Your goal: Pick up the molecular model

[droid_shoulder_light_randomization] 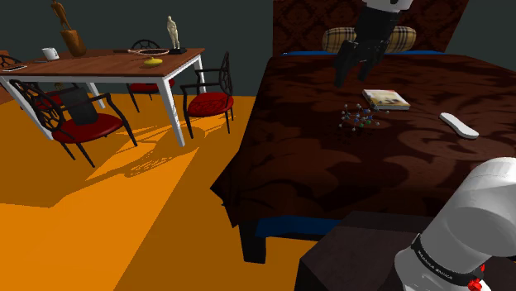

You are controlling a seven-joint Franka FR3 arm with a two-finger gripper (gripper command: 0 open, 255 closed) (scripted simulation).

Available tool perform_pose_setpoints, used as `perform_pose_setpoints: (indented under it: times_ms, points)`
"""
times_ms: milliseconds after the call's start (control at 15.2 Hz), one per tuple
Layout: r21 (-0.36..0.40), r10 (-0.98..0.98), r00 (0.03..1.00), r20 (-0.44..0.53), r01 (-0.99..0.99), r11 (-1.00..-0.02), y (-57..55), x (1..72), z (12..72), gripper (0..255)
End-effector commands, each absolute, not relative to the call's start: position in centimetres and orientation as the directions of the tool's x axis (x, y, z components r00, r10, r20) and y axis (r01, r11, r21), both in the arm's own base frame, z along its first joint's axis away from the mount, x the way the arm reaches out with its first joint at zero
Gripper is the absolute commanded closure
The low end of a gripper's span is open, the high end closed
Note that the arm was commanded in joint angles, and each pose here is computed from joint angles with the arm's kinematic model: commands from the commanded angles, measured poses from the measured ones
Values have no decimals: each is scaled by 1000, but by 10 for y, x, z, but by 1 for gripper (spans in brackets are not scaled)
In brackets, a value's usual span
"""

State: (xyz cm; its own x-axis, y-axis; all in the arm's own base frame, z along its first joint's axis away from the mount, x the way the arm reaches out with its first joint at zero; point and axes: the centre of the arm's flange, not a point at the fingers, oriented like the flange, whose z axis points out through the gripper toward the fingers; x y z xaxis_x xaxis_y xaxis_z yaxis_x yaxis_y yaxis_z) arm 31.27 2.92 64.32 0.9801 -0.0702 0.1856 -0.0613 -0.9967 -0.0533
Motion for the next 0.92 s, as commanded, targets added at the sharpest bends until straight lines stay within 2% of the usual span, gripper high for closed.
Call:
perform_pose_setpoints:
  times_ms: [0,858]
  points:
    - [-53,-70,980,186,-61,-997,29,313,643,0]
    - [-24,-110,988,107,-108,-994,-107,395,575,0]
